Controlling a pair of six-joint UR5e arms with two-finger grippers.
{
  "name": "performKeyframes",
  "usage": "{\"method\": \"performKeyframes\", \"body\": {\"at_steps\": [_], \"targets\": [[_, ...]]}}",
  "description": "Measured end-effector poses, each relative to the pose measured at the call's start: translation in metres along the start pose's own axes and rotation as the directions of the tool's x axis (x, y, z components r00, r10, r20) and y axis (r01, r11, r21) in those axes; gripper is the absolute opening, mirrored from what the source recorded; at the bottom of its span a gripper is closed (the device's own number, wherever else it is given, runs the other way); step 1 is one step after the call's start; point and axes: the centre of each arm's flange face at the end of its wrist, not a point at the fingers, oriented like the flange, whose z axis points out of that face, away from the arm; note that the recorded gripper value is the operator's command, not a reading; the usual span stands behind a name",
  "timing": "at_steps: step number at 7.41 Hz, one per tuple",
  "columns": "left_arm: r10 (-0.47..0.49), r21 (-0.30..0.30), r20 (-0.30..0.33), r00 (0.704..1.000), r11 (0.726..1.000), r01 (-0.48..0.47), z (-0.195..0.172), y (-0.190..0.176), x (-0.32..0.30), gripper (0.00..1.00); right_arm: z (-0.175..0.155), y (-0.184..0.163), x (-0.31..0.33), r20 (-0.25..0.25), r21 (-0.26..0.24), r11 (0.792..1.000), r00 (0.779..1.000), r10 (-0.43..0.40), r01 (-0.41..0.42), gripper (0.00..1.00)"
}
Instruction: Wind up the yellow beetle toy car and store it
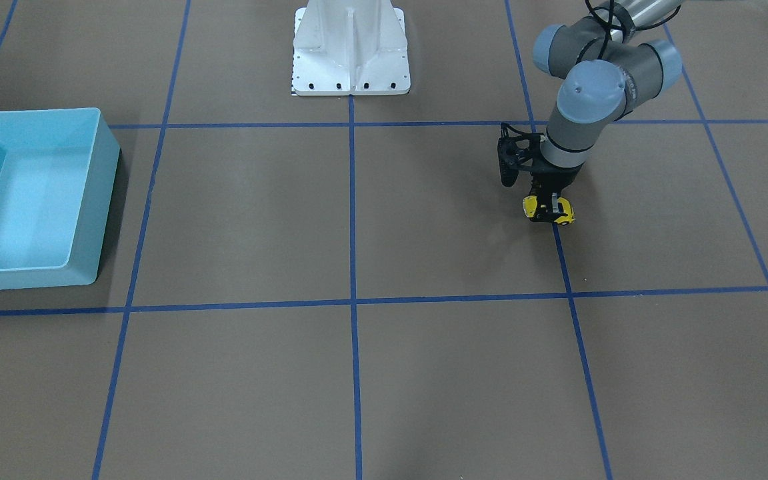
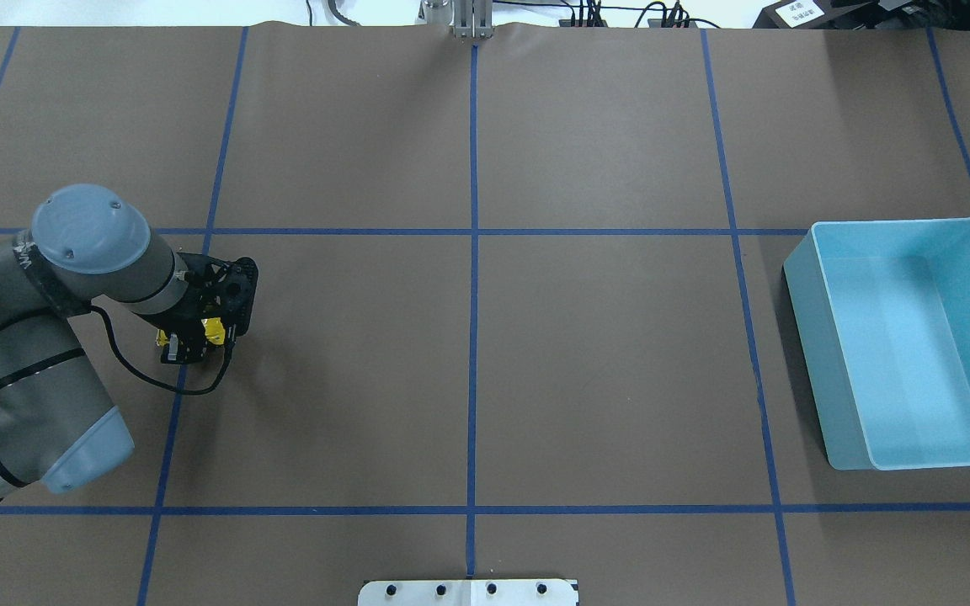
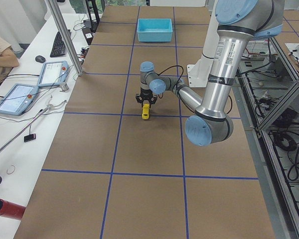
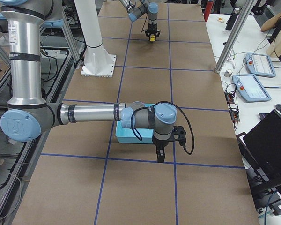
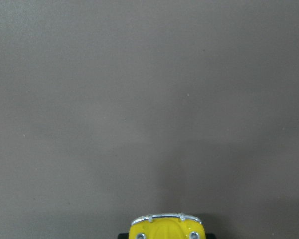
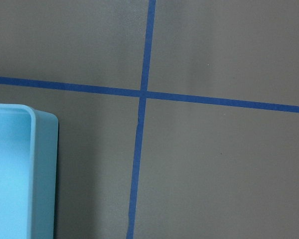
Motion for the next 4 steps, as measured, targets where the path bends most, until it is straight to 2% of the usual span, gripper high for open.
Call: {"method": "performKeyframes", "body": {"at_steps": [4], "targets": [[0.001, -0.005, -0.003, 1.000, 1.000, -0.001, 0.0025, 0.0023, 0.0001, 0.33, 0.0000, 0.0000, 0.0001, -0.001, 0.000, 1.000, 1.000, -0.001, 0.001, 1.00]]}}
